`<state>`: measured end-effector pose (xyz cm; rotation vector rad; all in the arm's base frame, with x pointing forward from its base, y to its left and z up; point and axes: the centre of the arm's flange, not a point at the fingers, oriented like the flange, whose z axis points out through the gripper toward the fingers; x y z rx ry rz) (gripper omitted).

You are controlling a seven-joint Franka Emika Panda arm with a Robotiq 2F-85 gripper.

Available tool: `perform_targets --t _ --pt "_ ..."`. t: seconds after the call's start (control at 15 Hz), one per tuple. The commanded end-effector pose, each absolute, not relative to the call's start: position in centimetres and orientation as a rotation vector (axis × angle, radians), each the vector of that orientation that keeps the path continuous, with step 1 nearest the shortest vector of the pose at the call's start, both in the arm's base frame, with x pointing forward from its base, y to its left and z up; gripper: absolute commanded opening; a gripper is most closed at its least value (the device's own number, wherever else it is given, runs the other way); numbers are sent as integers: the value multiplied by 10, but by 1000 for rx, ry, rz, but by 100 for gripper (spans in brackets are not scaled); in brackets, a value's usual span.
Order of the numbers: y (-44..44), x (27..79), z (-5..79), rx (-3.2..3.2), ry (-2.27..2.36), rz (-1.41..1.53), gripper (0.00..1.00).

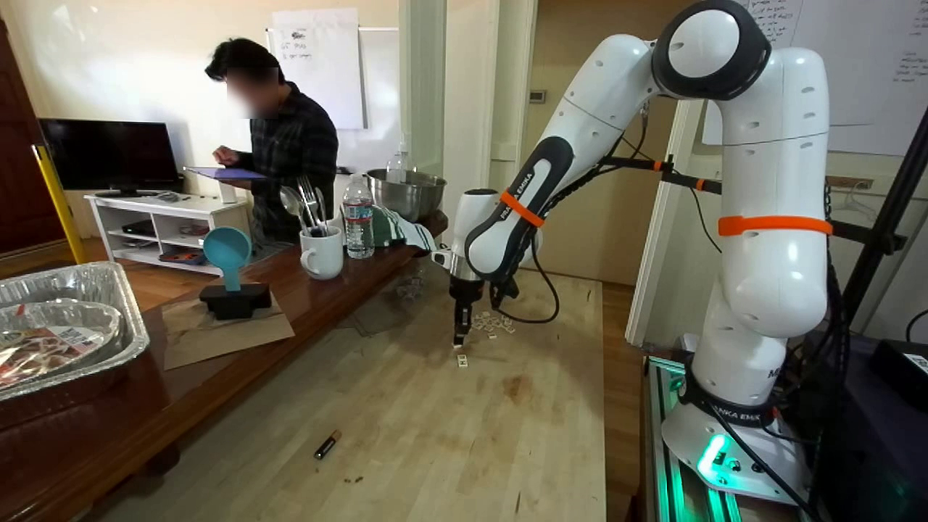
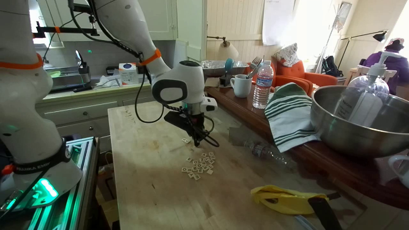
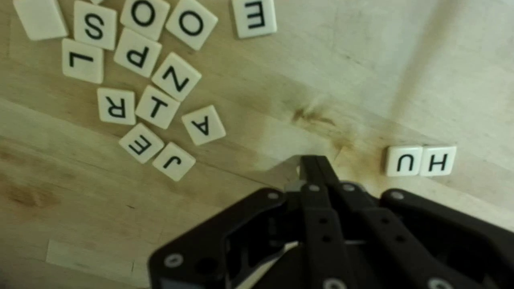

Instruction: Create the word 'Hum'.

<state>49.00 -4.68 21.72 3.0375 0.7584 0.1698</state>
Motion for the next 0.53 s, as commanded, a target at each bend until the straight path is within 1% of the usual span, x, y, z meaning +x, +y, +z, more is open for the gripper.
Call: perform_targets --t 0.0,0.47 --pt "-51 497 206 3049 777 189 0" --pt "-60 491 193 2999 835 -96 0"
